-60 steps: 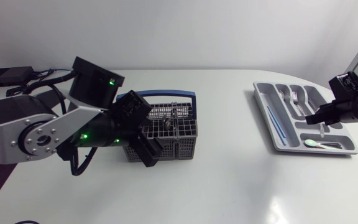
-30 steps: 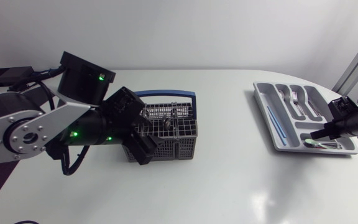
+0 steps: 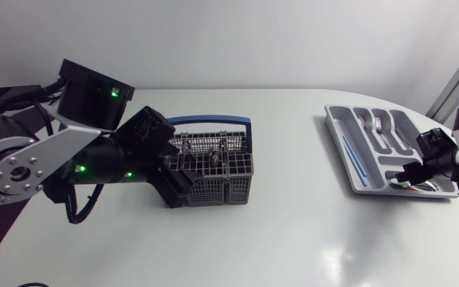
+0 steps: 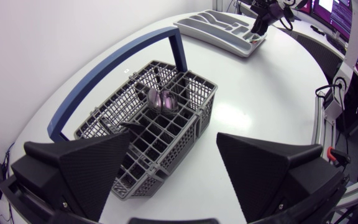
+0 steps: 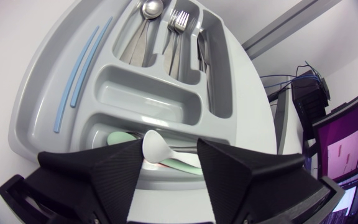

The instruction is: Unload the cutlery basket into the drawer organizer.

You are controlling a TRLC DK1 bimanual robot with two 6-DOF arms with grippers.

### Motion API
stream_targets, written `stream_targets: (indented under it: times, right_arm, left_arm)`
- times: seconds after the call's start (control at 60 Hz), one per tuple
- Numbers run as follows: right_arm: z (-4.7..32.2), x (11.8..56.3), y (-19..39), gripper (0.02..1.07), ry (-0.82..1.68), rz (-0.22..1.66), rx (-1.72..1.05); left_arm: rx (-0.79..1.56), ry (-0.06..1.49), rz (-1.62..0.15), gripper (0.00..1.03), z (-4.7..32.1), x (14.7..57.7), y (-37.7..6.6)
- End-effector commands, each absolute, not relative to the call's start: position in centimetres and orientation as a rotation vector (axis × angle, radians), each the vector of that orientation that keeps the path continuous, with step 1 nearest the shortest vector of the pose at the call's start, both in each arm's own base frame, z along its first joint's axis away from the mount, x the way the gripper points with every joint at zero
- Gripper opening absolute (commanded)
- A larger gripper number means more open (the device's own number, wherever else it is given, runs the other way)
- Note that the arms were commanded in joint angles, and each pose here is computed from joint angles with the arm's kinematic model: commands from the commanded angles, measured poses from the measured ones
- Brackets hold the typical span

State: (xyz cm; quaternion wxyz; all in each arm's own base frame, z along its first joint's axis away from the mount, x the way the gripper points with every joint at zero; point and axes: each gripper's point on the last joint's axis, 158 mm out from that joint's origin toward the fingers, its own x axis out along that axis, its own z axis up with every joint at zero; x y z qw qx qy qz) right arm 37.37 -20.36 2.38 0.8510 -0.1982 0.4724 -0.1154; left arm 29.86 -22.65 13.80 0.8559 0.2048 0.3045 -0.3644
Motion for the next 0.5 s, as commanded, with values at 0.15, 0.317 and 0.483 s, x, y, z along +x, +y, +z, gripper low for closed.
stream_targets:
  times: [0.15,0.317,0.483]
  right_arm:
    - [3.9,36.0,-17.5,0.89,0.986,-0.2,-0.423]
    - [5.5,35.5,-15.1,0.89,0.97,-0.149,-0.404]
    - [7.9,34.6,-10.0,0.89,0.927,-0.025,-0.357]
  left_arm:
    - [0.459,0.645,-0.756,0.98,13.8,29.5,-21.6]
    - [0.459,0.645,-0.75,0.98,14.0,29.3,-21.1]
    - [0.46,0.632,-0.739,0.98,14.7,29.2,-20.4]
